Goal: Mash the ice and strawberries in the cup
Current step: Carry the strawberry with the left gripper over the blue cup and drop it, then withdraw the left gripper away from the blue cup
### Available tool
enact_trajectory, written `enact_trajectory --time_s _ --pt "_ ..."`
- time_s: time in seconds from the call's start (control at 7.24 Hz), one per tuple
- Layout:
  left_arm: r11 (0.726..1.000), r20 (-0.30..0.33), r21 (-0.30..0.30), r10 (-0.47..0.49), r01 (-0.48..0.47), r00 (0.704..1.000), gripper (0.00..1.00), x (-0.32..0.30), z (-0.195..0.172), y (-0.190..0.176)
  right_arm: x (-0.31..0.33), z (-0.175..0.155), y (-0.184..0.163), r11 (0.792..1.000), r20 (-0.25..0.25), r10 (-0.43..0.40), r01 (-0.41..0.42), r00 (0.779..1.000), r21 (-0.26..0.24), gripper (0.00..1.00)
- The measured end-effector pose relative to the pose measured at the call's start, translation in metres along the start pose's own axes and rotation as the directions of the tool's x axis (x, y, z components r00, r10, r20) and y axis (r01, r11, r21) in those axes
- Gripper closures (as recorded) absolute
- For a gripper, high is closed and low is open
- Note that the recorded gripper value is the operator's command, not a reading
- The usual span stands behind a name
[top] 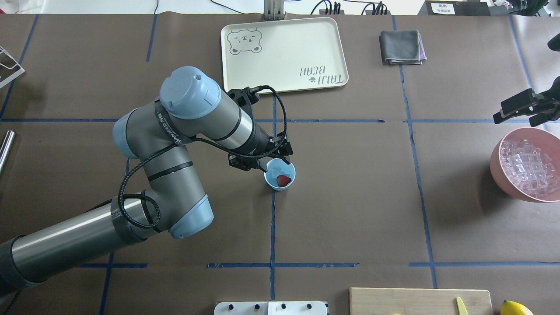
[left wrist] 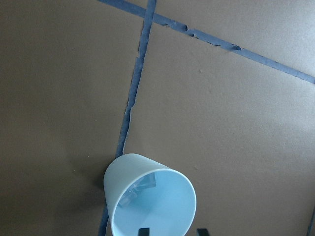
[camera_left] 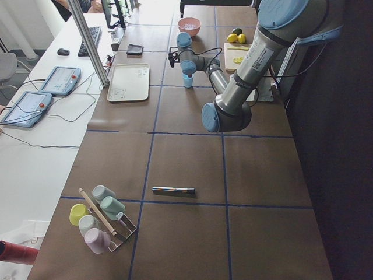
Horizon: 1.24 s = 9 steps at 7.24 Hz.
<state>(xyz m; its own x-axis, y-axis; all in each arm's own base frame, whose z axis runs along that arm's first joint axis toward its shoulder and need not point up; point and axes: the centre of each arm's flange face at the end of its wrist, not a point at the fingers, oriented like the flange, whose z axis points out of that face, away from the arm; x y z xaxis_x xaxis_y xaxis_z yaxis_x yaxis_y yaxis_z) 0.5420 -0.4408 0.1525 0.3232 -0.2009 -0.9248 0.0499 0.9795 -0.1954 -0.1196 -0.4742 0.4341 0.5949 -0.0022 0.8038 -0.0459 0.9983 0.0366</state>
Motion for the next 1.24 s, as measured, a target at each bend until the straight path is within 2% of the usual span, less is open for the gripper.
enact_trajectory --time_s 0.28,0.55,0.69,0.97,1.24 --pt "1.0 -0.008 0.007 0.014 -0.014 1.0 0.22 0.001 -0.006 -0.001 0.001 0.0 0.001 1.0 -0.001 -0.001 0.001 1.0 0.0 0.0" --pt "0.999 -0.028 0.048 0.017 -0.015 0.999 0.22 -0.019 -0.051 -0.025 0.007 0.002 0.002 1.0 -0.007 -0.024 0.024 1.0 -0.004 0.0" --pt "0.998 -0.019 0.058 0.025 -0.024 0.999 0.22 -0.063 -0.088 -0.045 0.013 0.002 0.002 0.999 -0.014 -0.037 0.037 0.999 -0.005 0.0" --pt "0.99 0.034 0.059 0.123 -0.125 0.992 0.22 -0.187 -0.174 -0.091 0.028 0.005 0.004 0.998 -0.05 -0.064 0.064 0.997 -0.001 0.0" --pt "0.964 0.127 0.059 0.25 -0.259 0.96 0.22 -0.331 -0.239 -0.13 0.037 0.009 0.003 0.997 -0.076 -0.072 0.072 0.994 0.001 0.0"
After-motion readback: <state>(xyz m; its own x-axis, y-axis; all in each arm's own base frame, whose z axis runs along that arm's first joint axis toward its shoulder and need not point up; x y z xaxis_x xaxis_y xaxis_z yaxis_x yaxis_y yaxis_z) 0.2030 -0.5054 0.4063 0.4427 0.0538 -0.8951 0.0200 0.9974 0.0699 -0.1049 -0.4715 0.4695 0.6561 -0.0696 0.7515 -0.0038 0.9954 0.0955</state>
